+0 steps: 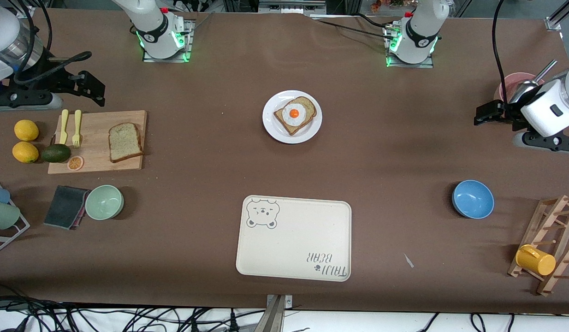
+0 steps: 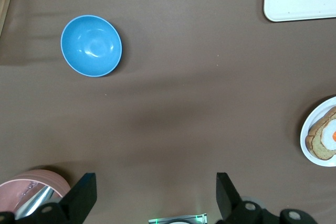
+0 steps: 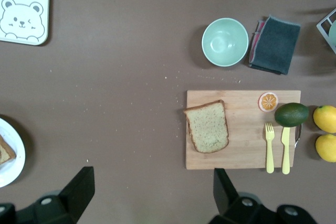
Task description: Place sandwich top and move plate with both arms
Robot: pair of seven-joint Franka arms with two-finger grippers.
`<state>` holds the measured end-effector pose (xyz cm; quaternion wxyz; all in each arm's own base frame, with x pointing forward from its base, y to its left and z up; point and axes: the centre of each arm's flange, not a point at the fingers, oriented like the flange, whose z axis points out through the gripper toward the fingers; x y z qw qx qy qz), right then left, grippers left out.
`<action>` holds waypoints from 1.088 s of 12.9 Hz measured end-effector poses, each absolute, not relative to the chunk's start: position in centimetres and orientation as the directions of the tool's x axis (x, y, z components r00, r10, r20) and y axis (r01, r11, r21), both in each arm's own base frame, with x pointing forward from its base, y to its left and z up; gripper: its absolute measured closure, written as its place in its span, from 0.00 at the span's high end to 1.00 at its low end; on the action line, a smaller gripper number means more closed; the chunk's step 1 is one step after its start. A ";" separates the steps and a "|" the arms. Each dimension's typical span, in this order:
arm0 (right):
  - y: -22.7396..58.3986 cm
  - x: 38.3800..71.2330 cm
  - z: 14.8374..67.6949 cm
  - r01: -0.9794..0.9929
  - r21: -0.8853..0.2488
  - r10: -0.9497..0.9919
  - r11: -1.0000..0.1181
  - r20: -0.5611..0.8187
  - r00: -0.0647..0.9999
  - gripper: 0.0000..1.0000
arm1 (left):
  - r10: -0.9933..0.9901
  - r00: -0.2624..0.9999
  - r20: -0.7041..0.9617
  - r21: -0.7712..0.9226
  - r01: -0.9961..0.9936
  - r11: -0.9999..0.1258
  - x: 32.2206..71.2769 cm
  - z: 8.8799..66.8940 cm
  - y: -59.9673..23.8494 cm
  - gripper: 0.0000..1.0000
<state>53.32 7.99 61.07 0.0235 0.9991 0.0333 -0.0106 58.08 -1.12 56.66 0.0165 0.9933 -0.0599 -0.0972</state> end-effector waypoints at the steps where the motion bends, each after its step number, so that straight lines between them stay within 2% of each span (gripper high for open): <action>1: 8.0 53.3 61.0 0.076 0.046 0.075 -0.996 -0.027 0.997 1.00 | -0.122 0.974 -0.191 0.044 -0.116 -0.992 58.1 56.7 -1.1 1.00; 14: 8.0 53.4 60.5 0.156 0.043 0.154 -0.987 -0.043 0.987 1.00 | -0.122 0.974 -0.191 0.044 -0.116 -0.992 58.1 56.7 -1.1 1.00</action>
